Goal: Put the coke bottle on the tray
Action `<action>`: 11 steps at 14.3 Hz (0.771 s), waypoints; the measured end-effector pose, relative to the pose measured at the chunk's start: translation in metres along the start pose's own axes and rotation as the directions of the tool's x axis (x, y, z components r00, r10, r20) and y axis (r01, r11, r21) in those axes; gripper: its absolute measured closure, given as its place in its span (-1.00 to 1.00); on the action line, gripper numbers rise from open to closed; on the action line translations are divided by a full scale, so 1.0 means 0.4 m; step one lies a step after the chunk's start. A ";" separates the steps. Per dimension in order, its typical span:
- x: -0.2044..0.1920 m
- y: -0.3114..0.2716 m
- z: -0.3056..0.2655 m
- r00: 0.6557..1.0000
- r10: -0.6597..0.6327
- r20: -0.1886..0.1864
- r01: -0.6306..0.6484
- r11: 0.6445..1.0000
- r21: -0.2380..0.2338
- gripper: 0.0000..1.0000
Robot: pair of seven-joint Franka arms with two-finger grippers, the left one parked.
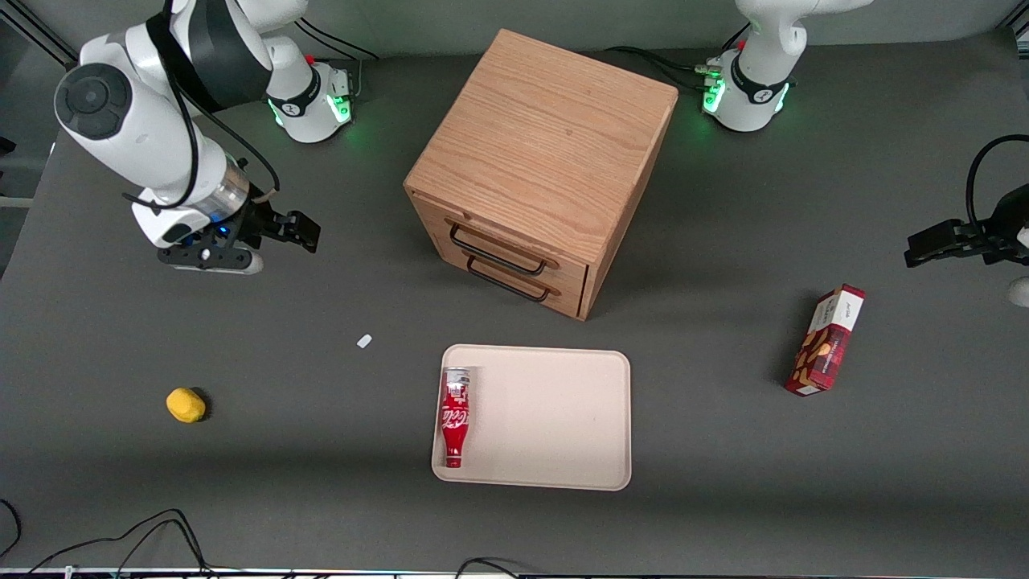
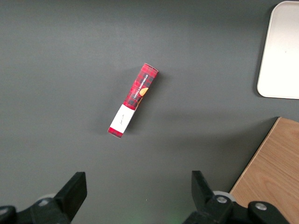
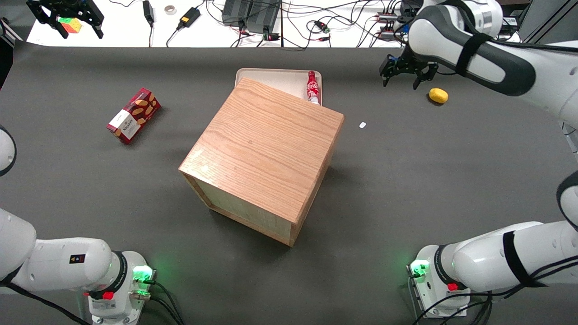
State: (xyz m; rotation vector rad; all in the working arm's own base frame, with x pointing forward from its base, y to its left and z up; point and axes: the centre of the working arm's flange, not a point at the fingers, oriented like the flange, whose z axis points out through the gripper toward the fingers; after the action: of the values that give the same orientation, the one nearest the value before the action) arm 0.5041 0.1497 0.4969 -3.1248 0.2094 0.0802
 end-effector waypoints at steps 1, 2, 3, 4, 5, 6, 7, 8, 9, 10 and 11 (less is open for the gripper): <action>-0.005 0.020 -0.008 1.000 0.004 0.010 -0.004 1.000 -0.004 -1.00; -0.003 0.044 -0.024 1.000 0.000 0.020 0.000 1.000 -0.007 -1.00; 0.002 0.073 -0.048 1.000 -0.007 0.029 0.007 1.000 -0.008 -1.00; 0.009 0.099 -0.076 0.999 -0.011 0.033 0.012 1.000 -0.007 -1.00; 0.016 0.124 -0.106 0.999 -0.017 0.031 0.017 1.000 -0.005 -1.00; 0.022 0.146 -0.136 0.999 -0.026 0.028 0.026 1.000 -0.002 -1.00; 0.026 0.163 -0.164 0.999 -0.037 0.024 0.037 0.999 0.001 -1.00; 0.027 0.175 -0.188 0.999 -0.046 0.022 0.046 0.999 0.002 -1.00; 0.026 0.183 -0.208 0.998 -0.055 0.024 0.055 0.999 0.003 -1.00; 0.024 0.191 -0.222 0.998 -0.057 0.032 0.057 0.998 0.002 -1.00; 0.022 0.202 -0.234 0.998 -0.053 0.040 0.053 0.999 0.000 -1.00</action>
State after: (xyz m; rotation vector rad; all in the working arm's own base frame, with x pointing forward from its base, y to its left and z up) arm 0.5068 0.0674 0.5893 -3.1237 0.1265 0.1417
